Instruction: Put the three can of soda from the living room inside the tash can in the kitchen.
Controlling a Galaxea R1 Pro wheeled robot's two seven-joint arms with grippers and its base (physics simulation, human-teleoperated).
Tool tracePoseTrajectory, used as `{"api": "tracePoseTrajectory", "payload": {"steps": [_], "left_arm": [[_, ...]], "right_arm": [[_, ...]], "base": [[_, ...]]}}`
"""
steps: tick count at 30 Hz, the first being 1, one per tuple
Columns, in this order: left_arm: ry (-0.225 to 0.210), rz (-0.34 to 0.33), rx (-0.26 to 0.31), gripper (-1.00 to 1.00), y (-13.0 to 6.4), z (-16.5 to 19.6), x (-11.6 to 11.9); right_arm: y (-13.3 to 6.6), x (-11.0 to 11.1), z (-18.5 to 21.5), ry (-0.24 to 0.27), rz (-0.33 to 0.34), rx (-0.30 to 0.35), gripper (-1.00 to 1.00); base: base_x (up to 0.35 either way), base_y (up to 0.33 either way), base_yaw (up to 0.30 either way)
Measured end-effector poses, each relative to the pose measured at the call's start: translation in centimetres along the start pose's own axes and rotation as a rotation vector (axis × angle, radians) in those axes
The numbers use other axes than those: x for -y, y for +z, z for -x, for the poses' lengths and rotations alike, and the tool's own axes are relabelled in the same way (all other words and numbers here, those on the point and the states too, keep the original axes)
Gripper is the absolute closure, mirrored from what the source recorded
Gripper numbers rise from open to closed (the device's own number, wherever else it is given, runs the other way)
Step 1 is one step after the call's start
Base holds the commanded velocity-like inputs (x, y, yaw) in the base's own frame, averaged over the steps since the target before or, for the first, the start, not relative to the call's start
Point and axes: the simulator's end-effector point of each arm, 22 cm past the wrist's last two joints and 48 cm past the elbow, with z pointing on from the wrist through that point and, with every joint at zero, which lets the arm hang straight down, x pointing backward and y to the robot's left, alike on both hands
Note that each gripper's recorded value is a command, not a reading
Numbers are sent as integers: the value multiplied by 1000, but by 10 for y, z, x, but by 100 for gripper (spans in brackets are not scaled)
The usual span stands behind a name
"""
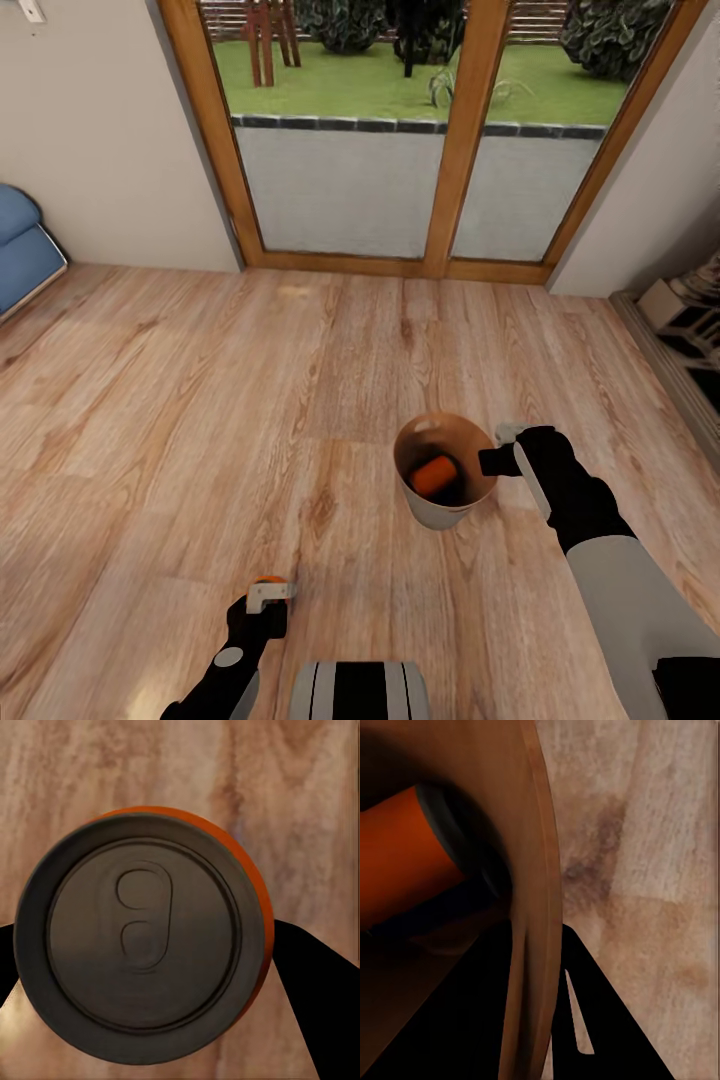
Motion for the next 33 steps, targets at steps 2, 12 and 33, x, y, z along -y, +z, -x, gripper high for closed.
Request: {"api": "tracePoseTrajectory", "payload": {"steps": [2,12,33], "left_arm": [[0,0,0,100,-3,3,0],[1,0,0,100,-21,19,0],[0,0,-1,100,-46,42,-1]], "right_arm": [[-4,1,2,0,-1,0,100],[-31,1,25,-3,0,30,100],[-63,3,46,-6,-2,42,100]], "base": [[0,0,0],[0,0,0],[0,0,0]]}}
